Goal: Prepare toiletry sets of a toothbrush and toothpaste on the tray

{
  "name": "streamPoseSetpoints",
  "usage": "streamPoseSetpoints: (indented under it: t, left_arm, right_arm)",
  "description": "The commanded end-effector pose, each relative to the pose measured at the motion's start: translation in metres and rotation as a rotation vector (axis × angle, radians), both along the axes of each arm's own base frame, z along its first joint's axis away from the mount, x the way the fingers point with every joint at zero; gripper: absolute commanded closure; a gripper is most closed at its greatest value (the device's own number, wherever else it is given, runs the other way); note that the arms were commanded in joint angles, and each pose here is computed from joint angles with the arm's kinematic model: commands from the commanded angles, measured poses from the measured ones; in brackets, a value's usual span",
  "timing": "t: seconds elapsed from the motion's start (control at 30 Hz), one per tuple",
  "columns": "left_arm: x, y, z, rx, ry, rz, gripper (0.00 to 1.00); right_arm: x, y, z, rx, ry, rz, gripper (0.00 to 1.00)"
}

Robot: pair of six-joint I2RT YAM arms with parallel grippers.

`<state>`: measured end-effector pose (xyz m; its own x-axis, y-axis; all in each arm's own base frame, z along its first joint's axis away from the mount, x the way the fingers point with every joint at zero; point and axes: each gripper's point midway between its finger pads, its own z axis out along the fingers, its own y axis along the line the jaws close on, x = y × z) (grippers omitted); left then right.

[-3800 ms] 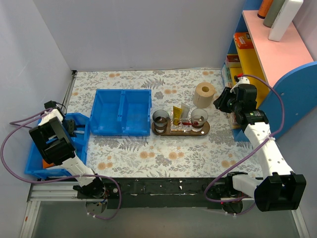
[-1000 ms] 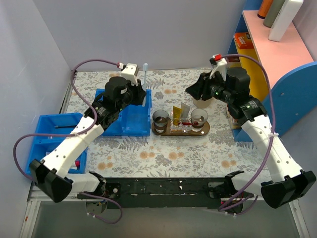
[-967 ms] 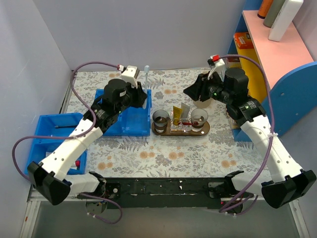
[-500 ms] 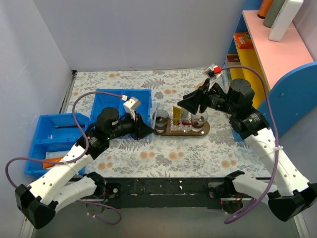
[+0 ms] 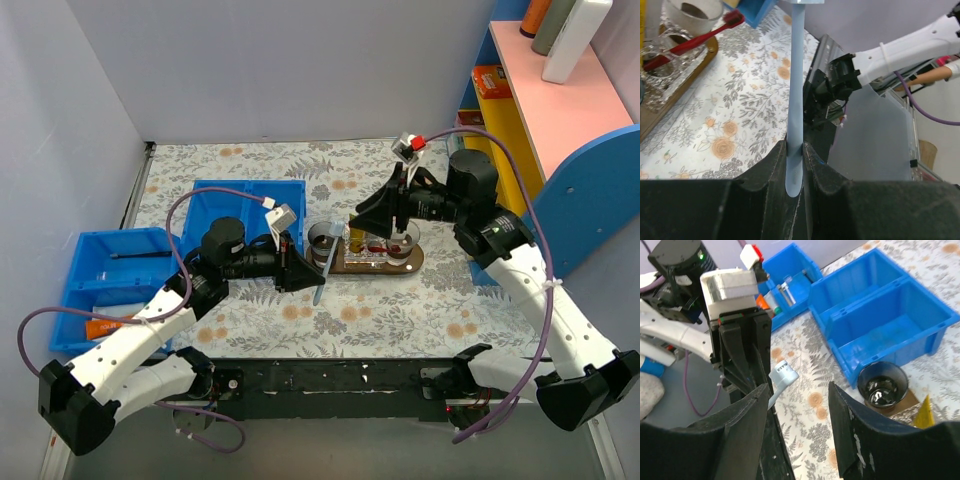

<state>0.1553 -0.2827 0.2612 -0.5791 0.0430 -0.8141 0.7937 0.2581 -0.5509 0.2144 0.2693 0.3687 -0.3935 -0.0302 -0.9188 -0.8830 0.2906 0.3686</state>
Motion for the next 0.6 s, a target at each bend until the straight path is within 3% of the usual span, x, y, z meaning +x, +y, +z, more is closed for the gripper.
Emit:
streamPoseSetpoints:
  t: [0.0, 0.3, 0.57]
  left_arm:
    - [-0.020, -0.006, 0.004, -0.050, 0.006, -0.130, 1.00]
    - [-0.035, -0.004, 0.004, -0.062, 0.028, -0.200, 1.00]
    - [-0.038, -0.003, 0.004, -0.067, 0.031, -0.205, 1.00]
  right_arm:
    - [-0.025, 0.006, -0.001, 0.033, 0.006, 0.107, 0.41]
    - [-0.043, 0.015, -0.013, 0.034, 0.046, 0.173, 0.41]
    - [-0.054, 0.023, -0.013, 0.058, 0.058, 0.214, 0.47]
